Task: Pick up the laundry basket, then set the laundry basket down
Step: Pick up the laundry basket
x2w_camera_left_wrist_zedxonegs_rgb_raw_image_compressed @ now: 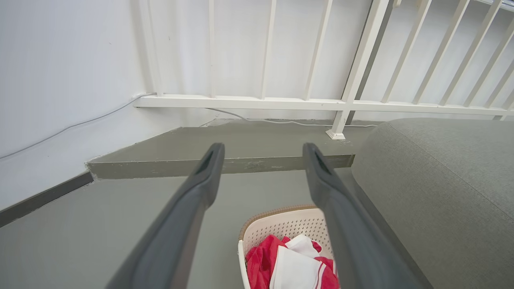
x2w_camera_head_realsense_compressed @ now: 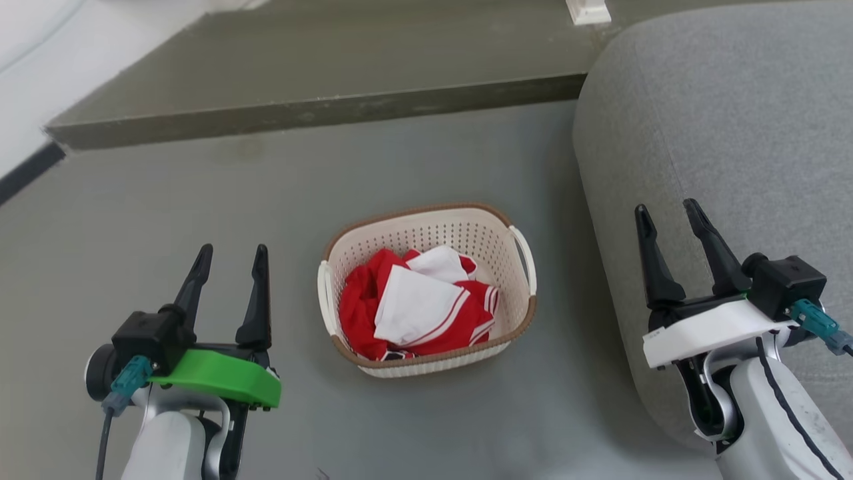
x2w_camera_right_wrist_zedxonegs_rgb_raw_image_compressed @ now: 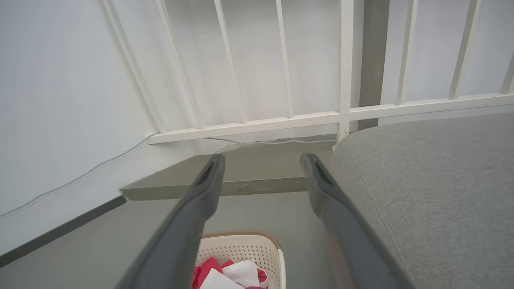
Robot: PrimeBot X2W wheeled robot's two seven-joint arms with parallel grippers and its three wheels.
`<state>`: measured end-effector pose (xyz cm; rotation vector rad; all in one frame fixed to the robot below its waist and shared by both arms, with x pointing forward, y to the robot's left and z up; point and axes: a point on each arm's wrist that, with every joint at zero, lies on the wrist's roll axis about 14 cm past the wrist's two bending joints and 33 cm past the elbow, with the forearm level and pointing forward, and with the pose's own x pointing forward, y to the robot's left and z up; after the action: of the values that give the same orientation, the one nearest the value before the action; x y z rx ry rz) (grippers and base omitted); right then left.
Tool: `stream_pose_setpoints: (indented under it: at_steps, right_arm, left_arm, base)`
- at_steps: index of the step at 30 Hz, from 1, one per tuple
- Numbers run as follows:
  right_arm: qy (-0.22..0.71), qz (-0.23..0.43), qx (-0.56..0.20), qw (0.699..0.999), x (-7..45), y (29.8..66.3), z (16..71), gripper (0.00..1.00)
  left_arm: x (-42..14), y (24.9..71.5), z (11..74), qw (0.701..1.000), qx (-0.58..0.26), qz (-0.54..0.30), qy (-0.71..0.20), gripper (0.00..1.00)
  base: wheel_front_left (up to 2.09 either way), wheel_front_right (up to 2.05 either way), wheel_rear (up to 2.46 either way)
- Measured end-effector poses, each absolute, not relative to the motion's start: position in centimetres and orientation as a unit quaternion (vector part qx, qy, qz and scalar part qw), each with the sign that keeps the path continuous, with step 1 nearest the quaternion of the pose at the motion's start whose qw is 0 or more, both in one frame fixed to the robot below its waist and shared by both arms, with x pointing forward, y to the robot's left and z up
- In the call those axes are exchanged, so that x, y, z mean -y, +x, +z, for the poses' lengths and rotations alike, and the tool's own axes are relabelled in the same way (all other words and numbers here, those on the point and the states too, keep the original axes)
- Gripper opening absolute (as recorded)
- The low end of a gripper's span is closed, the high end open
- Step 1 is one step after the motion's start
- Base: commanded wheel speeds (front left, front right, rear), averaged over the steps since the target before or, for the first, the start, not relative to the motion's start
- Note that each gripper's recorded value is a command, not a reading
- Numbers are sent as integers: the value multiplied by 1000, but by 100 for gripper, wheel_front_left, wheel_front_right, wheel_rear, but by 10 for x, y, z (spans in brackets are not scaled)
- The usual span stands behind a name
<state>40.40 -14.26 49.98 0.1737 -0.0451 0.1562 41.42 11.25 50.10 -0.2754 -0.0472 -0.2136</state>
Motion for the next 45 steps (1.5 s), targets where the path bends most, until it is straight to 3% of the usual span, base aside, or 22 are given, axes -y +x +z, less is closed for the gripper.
stream_pose_setpoints:
  at_steps: [22,45]
  right_arm:
    - [88,69,-16,994,145,445,460,100]
    - [77,69,-107,989,143,498,365,100]
  left_arm:
    - [-93,463,447,980,-34,-125,-150,100]
    - [-83,515,357,974,-111,-128,-153,100]
  base:
    - [0,0,0]
    - [0,0,0]
